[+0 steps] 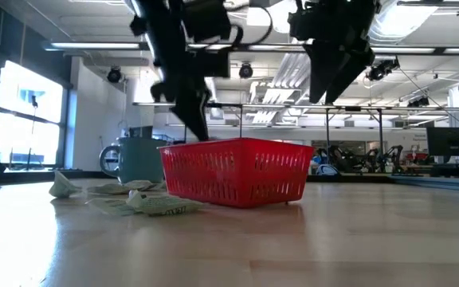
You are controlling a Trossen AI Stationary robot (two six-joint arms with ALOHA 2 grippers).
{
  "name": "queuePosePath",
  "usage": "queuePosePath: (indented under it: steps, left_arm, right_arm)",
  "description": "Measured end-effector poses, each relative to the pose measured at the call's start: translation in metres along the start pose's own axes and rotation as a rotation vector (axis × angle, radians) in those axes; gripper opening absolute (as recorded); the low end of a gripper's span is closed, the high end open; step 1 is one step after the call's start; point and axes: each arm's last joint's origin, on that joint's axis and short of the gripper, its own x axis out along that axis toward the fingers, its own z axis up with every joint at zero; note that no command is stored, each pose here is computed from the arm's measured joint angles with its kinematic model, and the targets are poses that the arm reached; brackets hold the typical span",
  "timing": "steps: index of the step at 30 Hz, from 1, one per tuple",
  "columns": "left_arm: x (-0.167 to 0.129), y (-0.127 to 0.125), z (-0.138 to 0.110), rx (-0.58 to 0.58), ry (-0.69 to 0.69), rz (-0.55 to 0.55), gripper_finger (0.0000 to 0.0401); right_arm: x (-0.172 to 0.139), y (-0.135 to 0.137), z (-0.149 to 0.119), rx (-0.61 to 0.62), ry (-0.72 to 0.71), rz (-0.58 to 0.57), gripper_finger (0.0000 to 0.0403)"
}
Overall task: Pick and place Stevia / Truvia into bins
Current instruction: Put the white stevia packet into the basket
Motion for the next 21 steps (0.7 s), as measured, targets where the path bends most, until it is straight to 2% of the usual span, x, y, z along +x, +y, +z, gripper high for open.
queuePosePath:
  steps: [3,5,9,12,16,21]
  left_arm:
    - [-0.027,-0.007,0.015,-0.092,-0.073,-0.110,0.0022]
    - [-0.042,-0.018,0.026,-0.126,-0.152,-0.198,0.0021]
    - [-0.053,-0.051,0.034,-0.179,-0.165,-0.286,0.0034]
    - [-0.051,-0.074,0.033,-0.229,-0.131,-0.268,0.0048]
    - [-0.041,-0.085,0.032,-0.333,-0.096,-0.142,0.0056]
    - [-0.044,-0.081,0.034,-0.466,-0.111,-0.193,0.0101]
  right_arm:
    - [-0.003,0.003,-0.005,-0.043,0.010,0.000,0.0312]
    - [-0.004,0.005,-0.009,-0.062,0.015,-0.001,0.0312]
    - [-0.007,0.006,-0.015,-0.094,0.035,-0.018,0.0312]
    - [-0.006,0.007,-0.017,-0.112,0.047,-0.013,0.0312]
    - [-0.003,0.007,-0.018,-0.149,0.054,-0.006,0.0312]
    - [-0.002,0.007,-0.018,-0.183,0.058,-0.002,0.0312]
